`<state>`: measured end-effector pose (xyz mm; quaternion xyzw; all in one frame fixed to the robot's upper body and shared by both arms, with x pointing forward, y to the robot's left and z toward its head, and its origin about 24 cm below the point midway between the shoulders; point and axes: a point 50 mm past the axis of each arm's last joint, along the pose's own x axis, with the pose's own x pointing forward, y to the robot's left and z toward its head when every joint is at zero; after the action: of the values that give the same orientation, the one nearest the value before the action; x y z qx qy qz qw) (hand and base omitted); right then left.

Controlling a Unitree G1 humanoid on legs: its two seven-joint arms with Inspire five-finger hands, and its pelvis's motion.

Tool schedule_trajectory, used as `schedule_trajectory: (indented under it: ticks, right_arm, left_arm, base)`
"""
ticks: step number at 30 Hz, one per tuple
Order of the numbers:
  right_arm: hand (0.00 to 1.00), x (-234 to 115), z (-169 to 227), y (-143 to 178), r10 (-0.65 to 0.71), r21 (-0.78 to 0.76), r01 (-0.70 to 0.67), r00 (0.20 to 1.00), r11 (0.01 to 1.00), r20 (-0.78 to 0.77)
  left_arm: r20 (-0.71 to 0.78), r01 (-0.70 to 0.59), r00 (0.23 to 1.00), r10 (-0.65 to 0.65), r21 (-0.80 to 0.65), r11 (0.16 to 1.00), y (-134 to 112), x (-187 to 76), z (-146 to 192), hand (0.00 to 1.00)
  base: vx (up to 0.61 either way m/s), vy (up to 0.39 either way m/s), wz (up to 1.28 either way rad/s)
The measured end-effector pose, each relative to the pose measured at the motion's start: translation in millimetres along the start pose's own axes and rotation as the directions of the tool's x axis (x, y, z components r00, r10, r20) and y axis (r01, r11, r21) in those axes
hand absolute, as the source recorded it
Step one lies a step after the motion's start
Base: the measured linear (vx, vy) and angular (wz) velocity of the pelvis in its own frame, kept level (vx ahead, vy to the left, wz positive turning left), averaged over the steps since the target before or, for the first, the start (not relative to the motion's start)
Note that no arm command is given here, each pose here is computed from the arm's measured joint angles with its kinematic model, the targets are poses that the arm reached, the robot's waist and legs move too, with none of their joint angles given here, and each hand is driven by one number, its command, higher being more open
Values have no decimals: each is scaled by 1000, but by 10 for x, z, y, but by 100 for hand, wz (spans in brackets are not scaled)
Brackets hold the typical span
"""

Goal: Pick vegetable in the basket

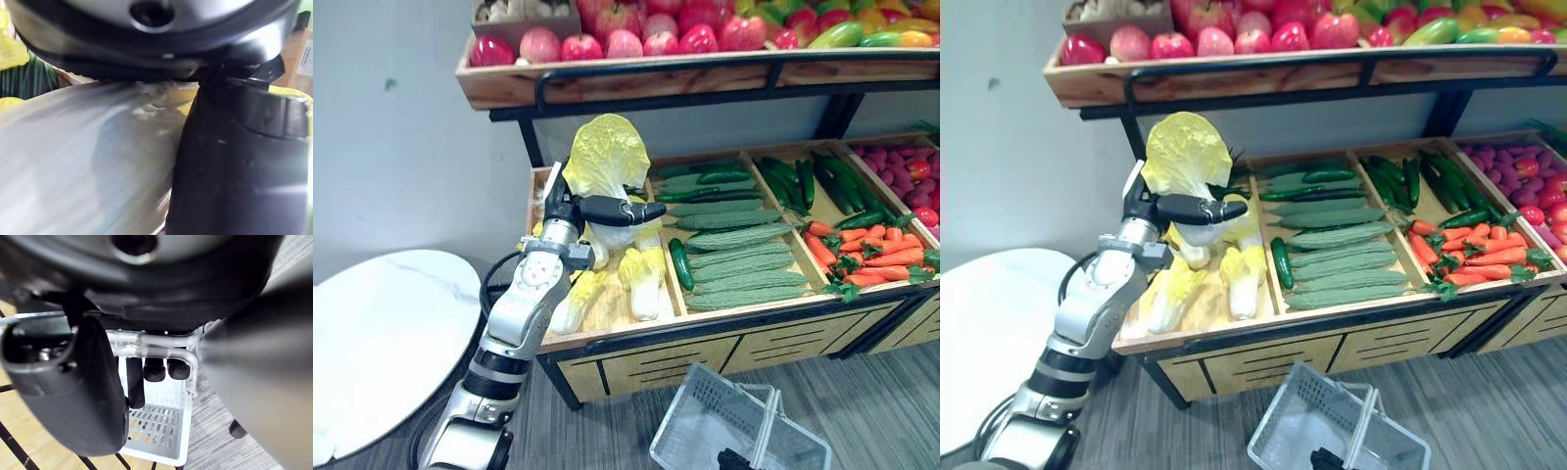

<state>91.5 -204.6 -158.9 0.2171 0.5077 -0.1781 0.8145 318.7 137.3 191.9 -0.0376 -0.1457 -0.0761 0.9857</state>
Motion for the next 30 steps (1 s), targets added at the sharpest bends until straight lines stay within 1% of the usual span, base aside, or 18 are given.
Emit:
schedule_trajectory:
  ticks: [4,10,16,21,25,30]
  right_arm:
    - [0,-23,-98,-88,-25,23,25,999,999,-27]
    - [0,-61,-212,-200,-71,87,75,996,993,-52]
    - [0,-112,-285,-371,-130,168,139,989,976,-66]
    - [0,-165,-361,-497,-168,204,181,983,962,-79]
    - [0,-174,-418,-498,-176,238,193,980,952,-92]
    - [0,-181,-441,-511,-185,292,206,978,934,-96]
  left_arm:
    - [-55,9,998,-10,-7,1000,24,-71,-132,0]
    - [-74,35,996,-40,-66,997,39,-72,-142,0]
    - [-99,64,993,-72,-85,994,9,-71,-205,0]
    - [-129,94,986,-107,-102,990,-52,-71,-289,0]
    - [-155,129,977,-145,-108,986,-144,-85,-348,0]
    - [-183,157,966,-184,-154,975,-275,-102,-415,0]
  base:
    - [-87,-1,-3]
    - [-25,14,-12]
    - [-16,-11,-3]
    - [-29,-12,0]
    - [-18,-5,0]
    - [-20,-11,-12]
